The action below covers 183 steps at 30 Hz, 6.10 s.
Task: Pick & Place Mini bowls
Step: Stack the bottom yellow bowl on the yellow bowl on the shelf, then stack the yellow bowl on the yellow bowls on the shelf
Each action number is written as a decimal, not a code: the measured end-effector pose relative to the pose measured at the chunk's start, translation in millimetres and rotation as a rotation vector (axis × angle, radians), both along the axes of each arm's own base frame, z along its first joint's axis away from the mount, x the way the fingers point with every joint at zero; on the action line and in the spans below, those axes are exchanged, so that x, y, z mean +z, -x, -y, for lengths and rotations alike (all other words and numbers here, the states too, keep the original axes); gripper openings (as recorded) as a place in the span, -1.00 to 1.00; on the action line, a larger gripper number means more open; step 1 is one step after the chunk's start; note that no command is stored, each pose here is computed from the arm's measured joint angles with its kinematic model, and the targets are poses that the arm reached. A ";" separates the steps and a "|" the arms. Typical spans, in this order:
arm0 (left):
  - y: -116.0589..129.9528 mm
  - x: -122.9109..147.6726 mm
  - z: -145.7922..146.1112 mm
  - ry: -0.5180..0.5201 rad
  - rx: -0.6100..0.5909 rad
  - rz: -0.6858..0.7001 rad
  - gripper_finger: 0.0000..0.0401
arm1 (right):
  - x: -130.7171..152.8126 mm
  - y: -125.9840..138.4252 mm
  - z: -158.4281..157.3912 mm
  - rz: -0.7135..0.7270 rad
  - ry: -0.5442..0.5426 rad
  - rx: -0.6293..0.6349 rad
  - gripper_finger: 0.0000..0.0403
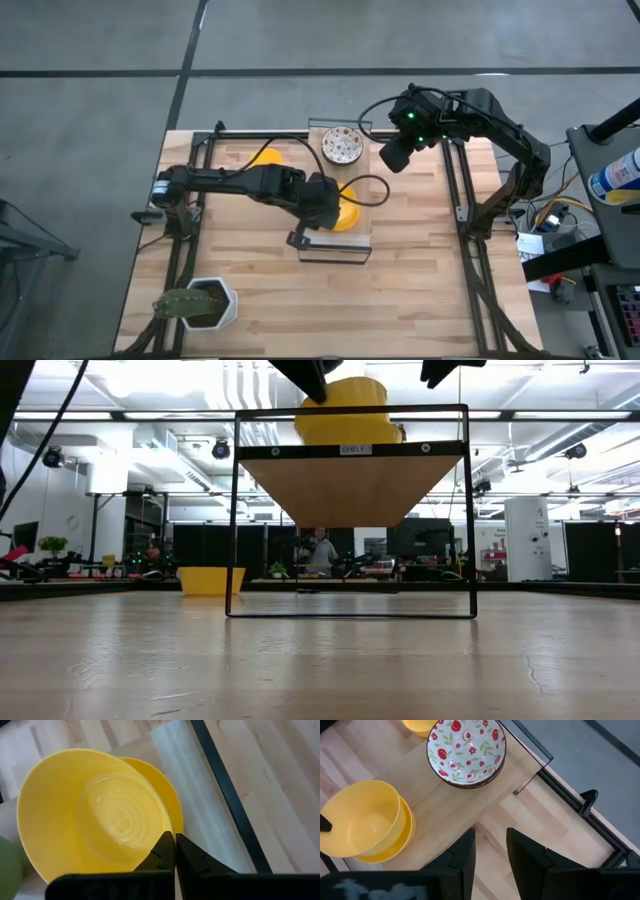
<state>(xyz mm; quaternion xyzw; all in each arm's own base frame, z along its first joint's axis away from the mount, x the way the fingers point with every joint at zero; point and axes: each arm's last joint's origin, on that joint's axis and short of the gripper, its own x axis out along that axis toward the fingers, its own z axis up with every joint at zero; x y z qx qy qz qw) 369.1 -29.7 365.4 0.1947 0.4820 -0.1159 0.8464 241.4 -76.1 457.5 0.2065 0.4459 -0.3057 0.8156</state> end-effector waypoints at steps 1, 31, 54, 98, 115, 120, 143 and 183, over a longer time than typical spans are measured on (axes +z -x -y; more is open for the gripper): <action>0.3 -0.2 0.2 0.002 -0.002 -0.004 -1.00 | 0.0 0.0 0.0 0.001 -0.001 -0.002 -0.48; 28.8 29.6 -23.8 -0.057 0.435 0.055 -0.53 | 0.0 0.0 -0.1 0.003 -0.005 -0.005 -0.48; 87.1 26.9 -148.6 0.067 1.199 -0.132 -0.53 | 0.0 -0.1 0.0 0.001 -0.001 0.002 -0.48; 116.0 -162.6 -197.8 0.256 1.152 -0.349 -0.53 | 0.9 -1.5 0.4 0.006 0.020 0.033 -0.48; 115.5 -159.5 -204.3 0.169 1.071 -0.330 -0.53 | 2.1 -3.6 1.0 0.030 0.027 0.032 -0.48; 113.2 -155.2 -206.2 0.147 1.043 -0.315 -0.53 | 2.1 -3.6 1.0 0.030 0.027 0.032 -0.48; 114.7 -173.7 -212.0 0.122 1.049 -0.330 -0.95 | 2.9 -4.9 1.5 0.046 0.033 0.031 -0.48; 128.2 49.8 -103.0 0.275 0.776 0.234 -1.00 | 3.3 -5.4 1.7 0.050 0.039 0.036 -0.48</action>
